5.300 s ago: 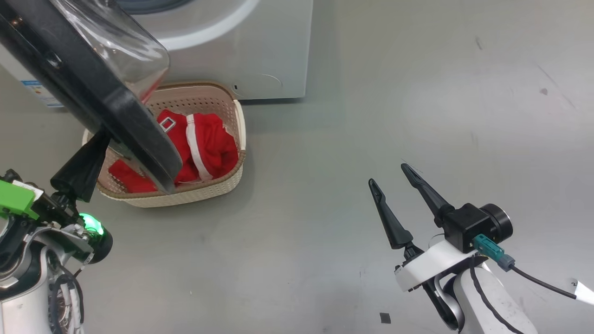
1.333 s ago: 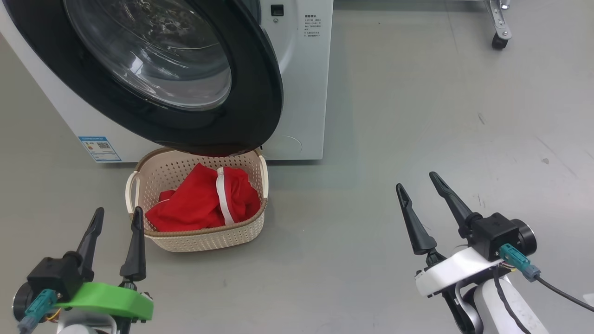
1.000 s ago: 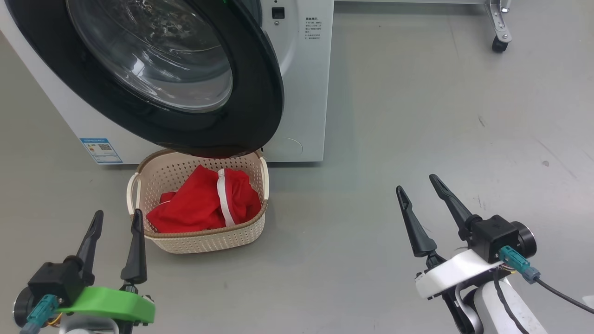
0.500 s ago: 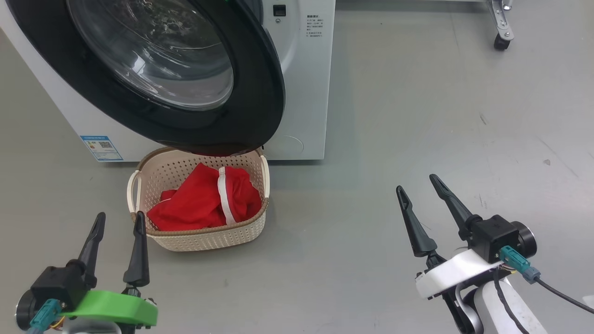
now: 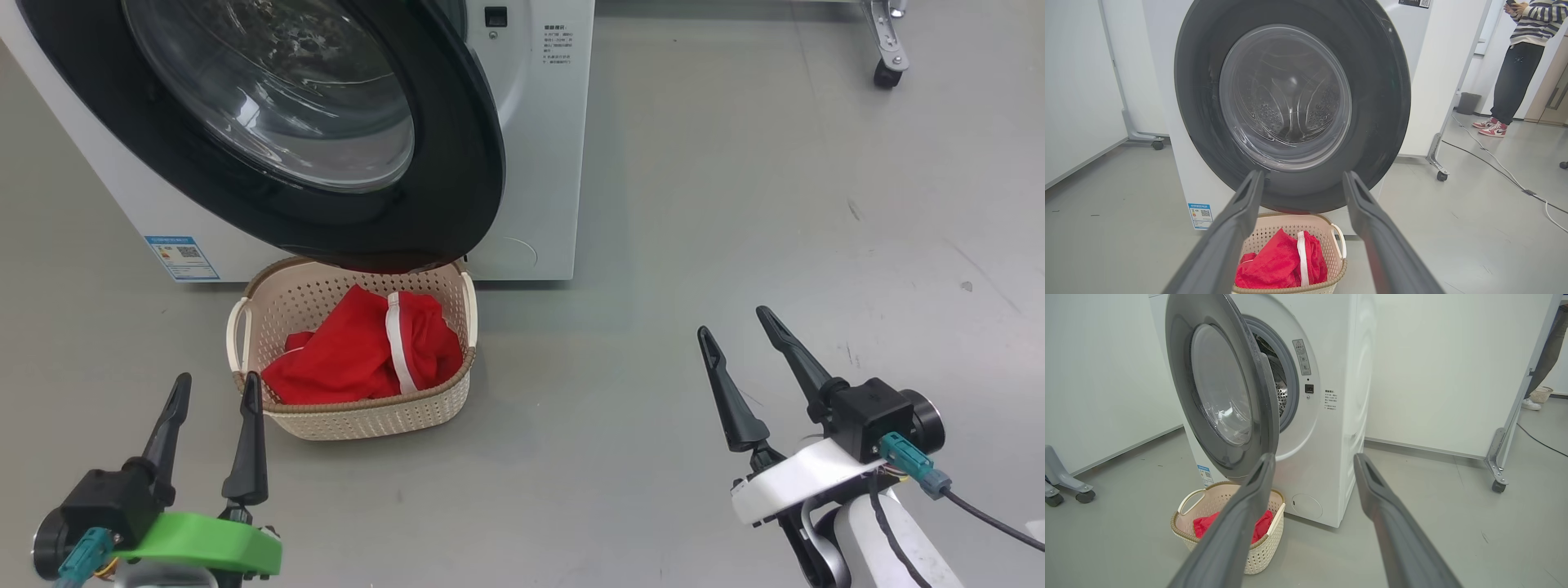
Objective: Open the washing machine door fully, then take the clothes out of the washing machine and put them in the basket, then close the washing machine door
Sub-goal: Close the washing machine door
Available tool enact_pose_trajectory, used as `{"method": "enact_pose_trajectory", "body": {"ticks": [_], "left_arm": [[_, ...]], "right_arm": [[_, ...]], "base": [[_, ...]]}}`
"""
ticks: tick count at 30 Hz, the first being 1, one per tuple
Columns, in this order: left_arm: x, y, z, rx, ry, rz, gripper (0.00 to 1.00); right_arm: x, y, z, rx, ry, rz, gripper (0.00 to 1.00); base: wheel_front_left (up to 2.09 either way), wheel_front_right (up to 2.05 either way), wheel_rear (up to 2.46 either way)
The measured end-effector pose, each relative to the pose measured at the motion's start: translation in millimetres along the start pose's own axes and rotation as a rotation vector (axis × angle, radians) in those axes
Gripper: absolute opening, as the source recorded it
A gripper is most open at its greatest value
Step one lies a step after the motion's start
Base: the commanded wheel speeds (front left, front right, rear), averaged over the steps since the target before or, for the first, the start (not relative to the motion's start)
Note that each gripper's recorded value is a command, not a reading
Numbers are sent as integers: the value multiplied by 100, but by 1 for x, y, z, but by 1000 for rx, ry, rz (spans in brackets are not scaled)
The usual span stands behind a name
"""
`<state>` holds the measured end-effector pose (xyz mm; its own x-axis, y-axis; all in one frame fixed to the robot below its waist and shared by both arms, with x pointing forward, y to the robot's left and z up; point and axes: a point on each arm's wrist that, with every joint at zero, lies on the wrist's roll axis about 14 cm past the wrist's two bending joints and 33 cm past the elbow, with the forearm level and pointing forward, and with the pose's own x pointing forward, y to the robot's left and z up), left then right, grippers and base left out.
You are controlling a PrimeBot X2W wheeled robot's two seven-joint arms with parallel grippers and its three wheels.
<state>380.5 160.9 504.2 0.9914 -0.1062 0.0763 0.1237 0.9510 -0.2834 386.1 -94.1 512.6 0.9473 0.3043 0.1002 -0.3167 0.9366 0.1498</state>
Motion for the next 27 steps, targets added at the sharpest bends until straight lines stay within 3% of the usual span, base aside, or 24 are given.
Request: {"method": "enact_pose_trajectory", "body": {"ticks": [9,10,11,12,20,27], "left_arm": [[-1,0,-1,-9,-2,6,100],[-1,-1,-1,-12,-1,7,100],[-1,-2,-2,-15,0,4,100],[-1,-2,-3,-17,3,4,100],[0,-2,-10,-28,17,12,100],[7,3,-18,-47,31,34,100]], "right_arm": [[1,0,-1,0,3,2,100],[2,0,-1,-1,3,3,55],[2,0,-1,-4,2,4,55],[3,0,-1,-8,1,8,0],[14,8,0,-43,-7,62,0],[44,34,-3,-107,-14,206,0]], "base": [[0,0,0],[0,0,0],[0,0,0],[0,0,0],[0,0,0],[0,0,0]]}}
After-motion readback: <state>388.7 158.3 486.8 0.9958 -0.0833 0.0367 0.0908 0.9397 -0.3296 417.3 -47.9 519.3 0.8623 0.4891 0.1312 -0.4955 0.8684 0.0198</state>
